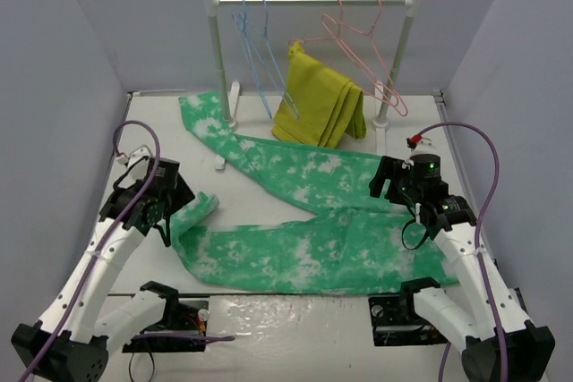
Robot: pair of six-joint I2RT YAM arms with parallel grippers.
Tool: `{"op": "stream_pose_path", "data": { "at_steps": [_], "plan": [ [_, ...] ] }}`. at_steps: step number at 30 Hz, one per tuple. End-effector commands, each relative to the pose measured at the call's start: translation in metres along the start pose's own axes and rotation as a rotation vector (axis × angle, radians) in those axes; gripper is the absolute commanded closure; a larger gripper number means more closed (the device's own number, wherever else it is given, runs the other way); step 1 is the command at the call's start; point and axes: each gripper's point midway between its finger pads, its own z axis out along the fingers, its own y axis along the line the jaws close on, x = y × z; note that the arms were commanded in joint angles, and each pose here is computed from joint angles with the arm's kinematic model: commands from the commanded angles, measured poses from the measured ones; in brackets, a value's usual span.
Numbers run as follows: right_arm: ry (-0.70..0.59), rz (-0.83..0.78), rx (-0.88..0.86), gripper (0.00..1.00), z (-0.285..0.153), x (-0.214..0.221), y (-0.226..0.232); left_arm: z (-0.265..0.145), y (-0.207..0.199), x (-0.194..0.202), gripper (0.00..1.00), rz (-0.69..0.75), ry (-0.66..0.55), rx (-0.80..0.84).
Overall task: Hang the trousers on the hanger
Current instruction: Flatten out the trousers at the center of the board.
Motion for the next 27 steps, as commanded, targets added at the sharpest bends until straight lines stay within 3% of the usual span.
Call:
{"op": "stream_pose_path", "data": {
  "at_steps": [1, 4, 10, 14, 20, 27],
  "plan": [
    [-0.053, -0.019, -0.044, 0.25, -0.006, -0.019, 0.011, 0.005, -0.068, -0.002, 0.35, 0.348, 0.105, 0.246],
    [-0.050, -0.019, -0.048, 0.24, -0.006, -0.017, 0.012, 0.007, -0.100, 0.014, 0.34, 0.549, 0.137, 0.258],
    [-0.060, -0.021, -0.059, 0.24, -0.010, -0.016, 0.013, 0.044, -0.094, 0.041, 0.34, 0.752, 0.244, 0.067],
    [-0.063, -0.018, -0.065, 0.23, -0.011, -0.016, 0.013, 0.056, -0.090, 0.060, 0.34, 0.813, 0.328, 0.020],
    [-0.059, -0.014, -0.063, 0.23, -0.010, -0.016, 0.014, 0.079, -0.072, 0.075, 0.35, 0.826, 0.356, -0.120],
    [-0.061, -0.014, -0.061, 0.23, -0.010, -0.016, 0.013, 0.096, -0.068, 0.081, 0.51, 0.846, 0.362, -0.172]
  ]
}}
